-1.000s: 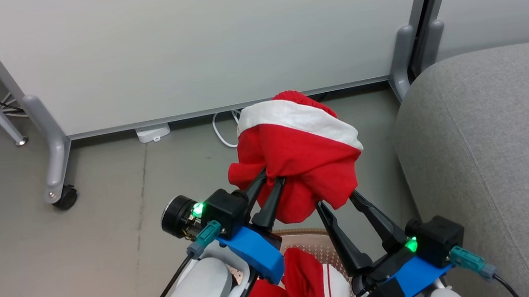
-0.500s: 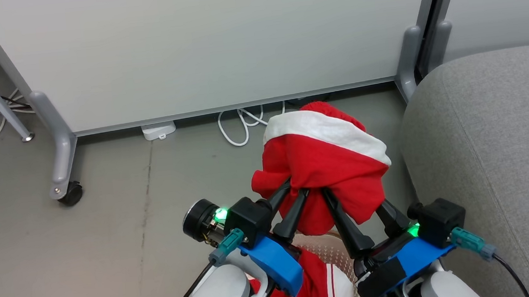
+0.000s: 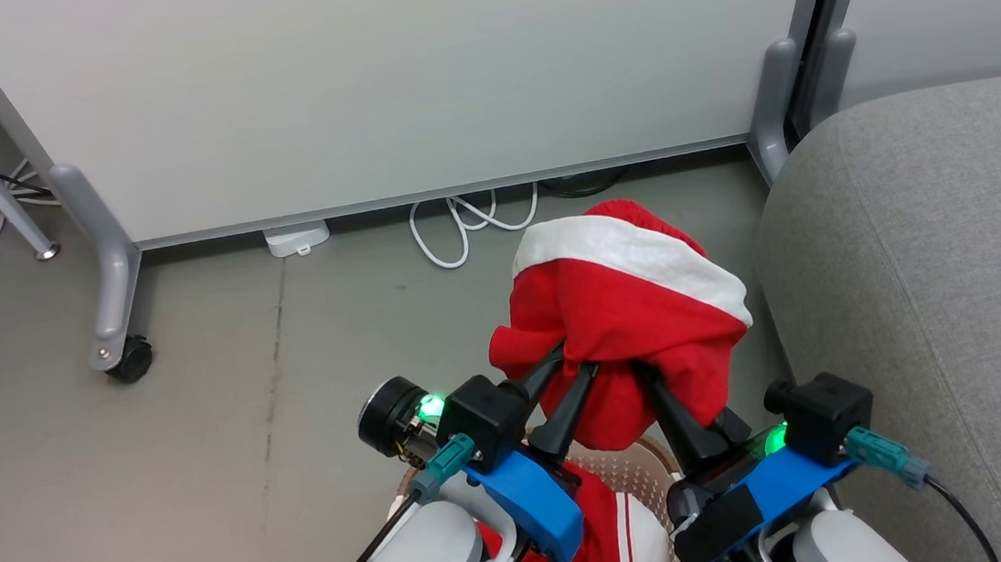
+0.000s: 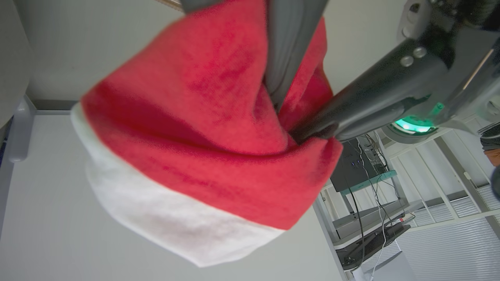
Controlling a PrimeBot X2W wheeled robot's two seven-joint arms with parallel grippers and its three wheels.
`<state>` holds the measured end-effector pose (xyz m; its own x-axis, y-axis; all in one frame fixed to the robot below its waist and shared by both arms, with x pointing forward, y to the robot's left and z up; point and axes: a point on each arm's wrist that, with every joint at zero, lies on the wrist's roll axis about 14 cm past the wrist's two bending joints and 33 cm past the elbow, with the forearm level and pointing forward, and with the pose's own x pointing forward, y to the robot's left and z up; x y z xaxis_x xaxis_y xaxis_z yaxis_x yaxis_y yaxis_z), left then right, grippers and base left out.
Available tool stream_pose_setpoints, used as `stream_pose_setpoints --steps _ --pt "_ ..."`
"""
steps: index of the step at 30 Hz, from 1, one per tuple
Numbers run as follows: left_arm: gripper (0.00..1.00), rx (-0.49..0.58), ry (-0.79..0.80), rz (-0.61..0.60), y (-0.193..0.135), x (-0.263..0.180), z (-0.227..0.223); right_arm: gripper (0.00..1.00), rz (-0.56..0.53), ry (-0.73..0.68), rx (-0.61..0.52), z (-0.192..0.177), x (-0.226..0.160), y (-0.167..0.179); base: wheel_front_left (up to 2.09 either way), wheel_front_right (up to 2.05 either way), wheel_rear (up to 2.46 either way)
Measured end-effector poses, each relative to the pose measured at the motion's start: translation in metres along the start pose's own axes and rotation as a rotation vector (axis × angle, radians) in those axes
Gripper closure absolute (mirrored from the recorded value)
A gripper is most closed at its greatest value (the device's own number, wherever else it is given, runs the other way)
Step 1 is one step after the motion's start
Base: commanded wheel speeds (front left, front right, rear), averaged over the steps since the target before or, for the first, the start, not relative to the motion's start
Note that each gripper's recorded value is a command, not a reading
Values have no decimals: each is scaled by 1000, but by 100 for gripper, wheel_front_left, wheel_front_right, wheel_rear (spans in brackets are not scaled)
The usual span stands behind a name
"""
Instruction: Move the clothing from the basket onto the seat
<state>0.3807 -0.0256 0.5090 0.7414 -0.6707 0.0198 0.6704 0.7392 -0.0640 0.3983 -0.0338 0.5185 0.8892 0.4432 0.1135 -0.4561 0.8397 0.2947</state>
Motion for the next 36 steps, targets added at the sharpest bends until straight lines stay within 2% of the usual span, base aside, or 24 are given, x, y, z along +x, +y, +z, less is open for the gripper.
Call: stream_pose_setpoints --steps 12,13,14,15,36 --pt "100 7 6 -3 0 1 -1 100 -6 -3 1 1 -1 -2 0 0 0" --pt "52 6 3 0 1 1 0 100 -7 -4 2 2 -1 -2 0 0 0" --pt "52 6 1 1 1 1 1 100 -7 -5 3 2 -1 -2 0 0 0" --pt "0 7 1 2 1 1 1 100 -8 -6 3 2 -1 -2 0 0 0" --pt "0 19 -18 28 9 4 6 100 -51 -10 -10 3 -3 -17 0 0 0"
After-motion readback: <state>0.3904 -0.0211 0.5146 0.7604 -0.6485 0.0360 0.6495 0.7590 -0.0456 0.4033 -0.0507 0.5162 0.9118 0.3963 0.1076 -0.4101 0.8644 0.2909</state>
